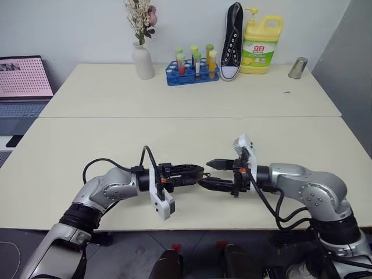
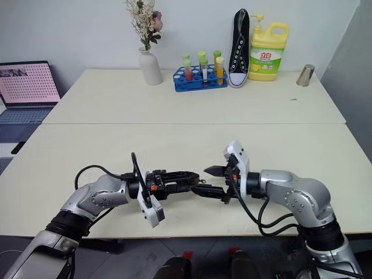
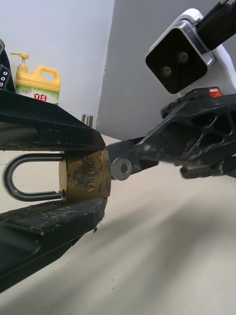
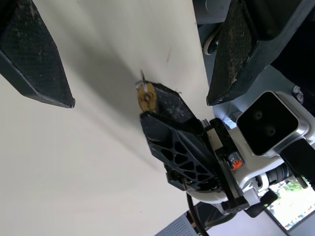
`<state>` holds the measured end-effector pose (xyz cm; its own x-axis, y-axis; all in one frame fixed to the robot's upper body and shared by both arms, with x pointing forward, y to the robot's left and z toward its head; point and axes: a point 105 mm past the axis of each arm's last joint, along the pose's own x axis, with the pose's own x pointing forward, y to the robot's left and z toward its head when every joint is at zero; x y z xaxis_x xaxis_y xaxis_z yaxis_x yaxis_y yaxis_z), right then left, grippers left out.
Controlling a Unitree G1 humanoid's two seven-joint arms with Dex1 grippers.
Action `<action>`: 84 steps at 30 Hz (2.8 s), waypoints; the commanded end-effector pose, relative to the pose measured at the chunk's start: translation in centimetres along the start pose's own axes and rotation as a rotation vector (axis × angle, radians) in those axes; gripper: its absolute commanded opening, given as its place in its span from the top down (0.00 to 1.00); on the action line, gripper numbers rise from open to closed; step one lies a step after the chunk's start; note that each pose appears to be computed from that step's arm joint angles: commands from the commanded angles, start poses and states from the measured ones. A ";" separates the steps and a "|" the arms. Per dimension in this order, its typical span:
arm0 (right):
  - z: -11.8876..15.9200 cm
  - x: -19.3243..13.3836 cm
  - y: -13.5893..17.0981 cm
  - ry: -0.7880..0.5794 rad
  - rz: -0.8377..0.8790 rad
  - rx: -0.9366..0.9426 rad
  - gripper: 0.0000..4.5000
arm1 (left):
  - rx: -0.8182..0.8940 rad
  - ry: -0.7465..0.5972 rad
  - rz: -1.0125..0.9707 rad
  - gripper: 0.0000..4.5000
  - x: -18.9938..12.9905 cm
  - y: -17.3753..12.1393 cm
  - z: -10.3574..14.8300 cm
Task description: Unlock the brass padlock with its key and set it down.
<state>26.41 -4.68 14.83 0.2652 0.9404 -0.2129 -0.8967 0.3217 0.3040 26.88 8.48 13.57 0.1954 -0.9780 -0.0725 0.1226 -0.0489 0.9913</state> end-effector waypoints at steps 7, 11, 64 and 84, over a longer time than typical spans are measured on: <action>0.9 0.7 0.2 -0.025 0.026 -0.029 0.00 | 0.024 -0.032 0.041 0.78 0.3 1.4 0.5; 0.9 0.7 0.2 -0.026 0.031 -0.027 0.08 | 0.021 -0.030 0.042 0.78 0.3 1.4 0.5; 2.4 -0.5 1.1 -0.018 0.077 -0.326 0.97 | -1.178 0.165 0.249 1.00 -1.9 1.7 -3.6; 1.8 -0.4 0.3 0.008 0.056 -0.341 0.97 | -1.344 0.094 0.098 1.00 -1.3 1.3 -0.2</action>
<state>26.75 -4.84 15.75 0.2146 0.9477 -0.2363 -0.9732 0.2280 0.0307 27.52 9.86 13.55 0.3406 -0.9350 -0.0988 0.9386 0.3321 0.0931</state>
